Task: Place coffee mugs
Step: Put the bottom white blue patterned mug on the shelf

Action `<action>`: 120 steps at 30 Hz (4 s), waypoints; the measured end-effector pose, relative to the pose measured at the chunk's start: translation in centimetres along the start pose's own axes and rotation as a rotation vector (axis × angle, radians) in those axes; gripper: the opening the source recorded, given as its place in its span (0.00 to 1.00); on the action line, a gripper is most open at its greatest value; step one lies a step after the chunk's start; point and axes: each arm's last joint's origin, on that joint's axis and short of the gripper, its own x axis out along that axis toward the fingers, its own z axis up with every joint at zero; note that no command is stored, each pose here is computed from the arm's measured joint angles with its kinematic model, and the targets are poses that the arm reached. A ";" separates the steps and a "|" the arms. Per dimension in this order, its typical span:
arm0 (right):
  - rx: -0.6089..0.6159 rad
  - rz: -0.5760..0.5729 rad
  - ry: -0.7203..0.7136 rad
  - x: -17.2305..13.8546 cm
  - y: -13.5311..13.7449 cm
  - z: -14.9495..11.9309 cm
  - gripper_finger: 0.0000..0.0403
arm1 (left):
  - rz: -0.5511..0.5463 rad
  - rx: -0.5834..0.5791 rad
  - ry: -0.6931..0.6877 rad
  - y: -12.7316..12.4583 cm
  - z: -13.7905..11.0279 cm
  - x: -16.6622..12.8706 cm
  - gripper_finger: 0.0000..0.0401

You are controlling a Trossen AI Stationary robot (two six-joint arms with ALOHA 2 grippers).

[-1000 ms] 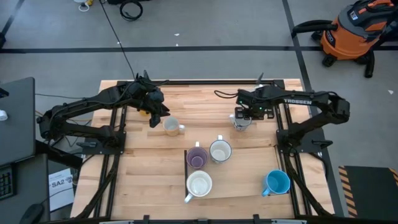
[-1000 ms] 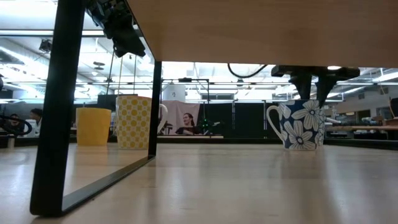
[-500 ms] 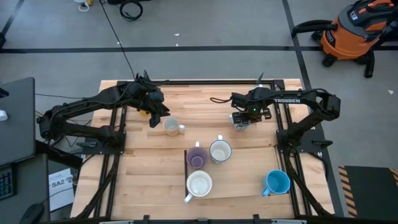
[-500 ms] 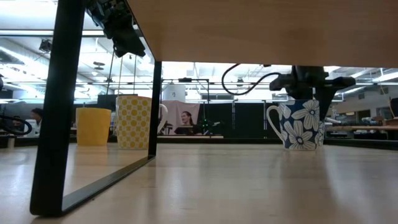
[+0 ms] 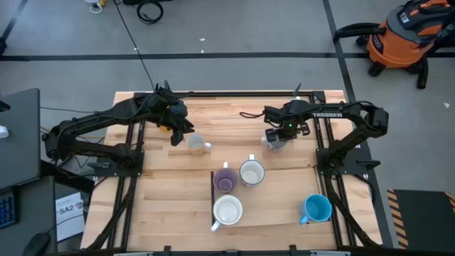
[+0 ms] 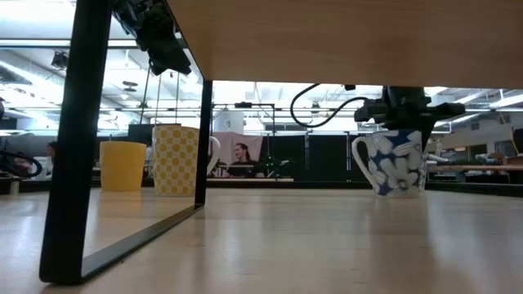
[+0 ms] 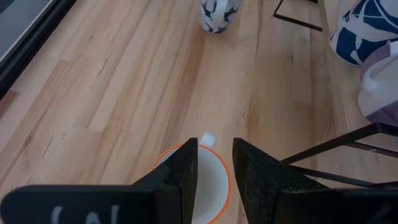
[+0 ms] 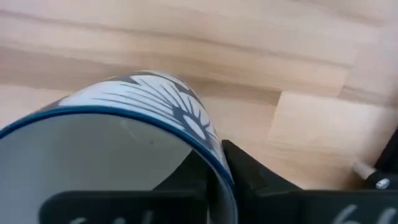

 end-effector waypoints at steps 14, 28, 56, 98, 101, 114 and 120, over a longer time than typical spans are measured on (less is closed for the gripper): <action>-0.236 -0.139 0.007 -4.8 -0.7 0.7 0.08 | 0.000 0.001 0.000 0.0 0.0 0.0 0.27; -0.446 0.202 -0.182 -19.1 -0.8 -0.6 0.08 | 0.000 0.001 0.000 0.0 0.0 0.0 0.27; -1.001 0.540 -0.129 -22.7 2.5 -19.0 0.08 | 0.001 -0.026 0.000 0.0 0.0 0.0 0.27; -1.112 0.366 -0.081 -14.2 11.7 -25.4 0.09 | 0.004 -0.022 -0.006 0.0 0.1 0.0 0.27; -1.111 0.365 -0.086 -14.2 11.7 -25.3 0.09 | 0.004 -0.022 -0.006 0.0 0.1 0.0 0.27; -1.100 0.355 -0.135 -14.2 11.7 -25.2 0.09 | 0.004 -0.022 -0.007 0.0 0.1 0.0 0.27; -1.099 0.354 -0.143 -14.2 11.7 -25.2 0.09 | 0.004 -0.022 -0.007 0.0 0.1 0.0 0.27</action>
